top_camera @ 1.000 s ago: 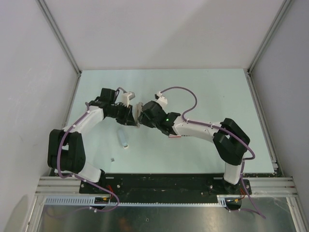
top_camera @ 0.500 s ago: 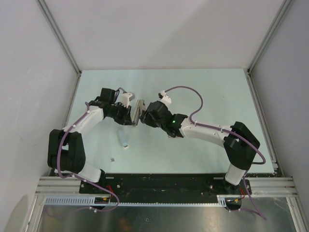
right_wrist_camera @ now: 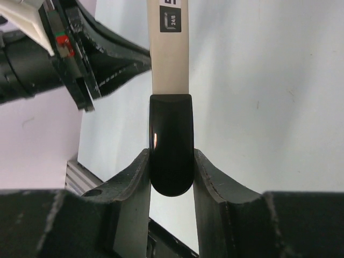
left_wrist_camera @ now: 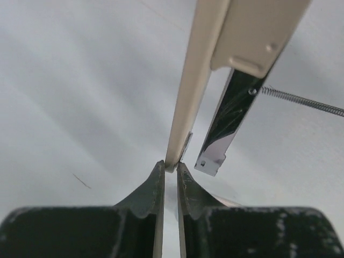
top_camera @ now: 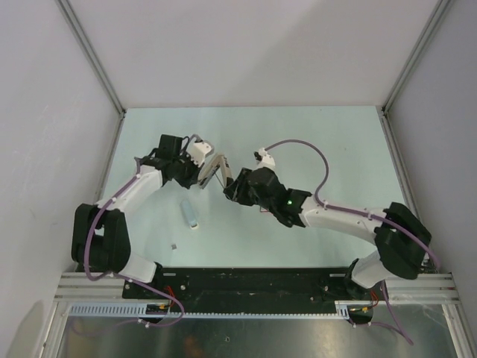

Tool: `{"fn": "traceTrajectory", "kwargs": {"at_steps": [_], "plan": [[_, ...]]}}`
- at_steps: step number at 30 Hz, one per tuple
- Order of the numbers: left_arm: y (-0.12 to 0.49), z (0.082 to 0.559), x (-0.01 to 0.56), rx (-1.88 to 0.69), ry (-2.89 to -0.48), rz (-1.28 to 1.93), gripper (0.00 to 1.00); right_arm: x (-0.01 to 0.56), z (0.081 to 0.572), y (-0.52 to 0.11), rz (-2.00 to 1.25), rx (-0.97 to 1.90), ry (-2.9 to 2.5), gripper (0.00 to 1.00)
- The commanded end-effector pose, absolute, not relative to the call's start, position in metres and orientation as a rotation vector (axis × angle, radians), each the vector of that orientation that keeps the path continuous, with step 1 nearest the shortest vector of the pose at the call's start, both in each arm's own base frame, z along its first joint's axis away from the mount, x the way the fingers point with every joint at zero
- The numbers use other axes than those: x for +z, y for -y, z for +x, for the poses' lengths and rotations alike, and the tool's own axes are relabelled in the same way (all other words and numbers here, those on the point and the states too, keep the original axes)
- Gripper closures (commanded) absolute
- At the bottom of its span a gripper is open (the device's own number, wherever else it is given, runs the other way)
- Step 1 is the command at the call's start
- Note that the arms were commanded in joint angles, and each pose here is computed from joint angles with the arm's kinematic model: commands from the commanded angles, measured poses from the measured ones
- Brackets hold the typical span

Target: Unload the staples from the stapler

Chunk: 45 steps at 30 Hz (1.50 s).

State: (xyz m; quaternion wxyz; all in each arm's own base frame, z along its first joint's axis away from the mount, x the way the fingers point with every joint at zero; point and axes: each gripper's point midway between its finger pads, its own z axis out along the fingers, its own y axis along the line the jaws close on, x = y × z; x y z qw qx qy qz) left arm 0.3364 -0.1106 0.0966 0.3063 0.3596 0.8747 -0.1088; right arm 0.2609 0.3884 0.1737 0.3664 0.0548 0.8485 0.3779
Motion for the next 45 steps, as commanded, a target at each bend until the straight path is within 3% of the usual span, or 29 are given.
{"fn": "traceTrajectory", "kwargs": {"at_steps": [1,14,23,36,45], "plan": [[0.103,0.378,0.145,0.031,-2.028,1.027,1.00,0.196,0.239,-0.373,-0.008,1.031,-2.074,1.00],[0.108,0.384,0.147,0.437,-1.724,1.196,1.00,0.171,0.206,-0.343,-0.201,0.958,-2.103,1.00],[0.124,0.378,0.153,0.570,-1.562,1.253,1.00,0.168,0.204,-0.334,-0.203,0.924,-2.107,1.00],[0.140,0.365,0.165,0.305,-1.766,1.065,0.96,0.154,0.217,-0.334,-0.163,0.846,-2.108,1.00],[0.113,0.360,0.217,0.103,-1.879,0.804,0.89,0.179,0.280,-0.364,-0.117,0.745,-1.980,1.00]]}}
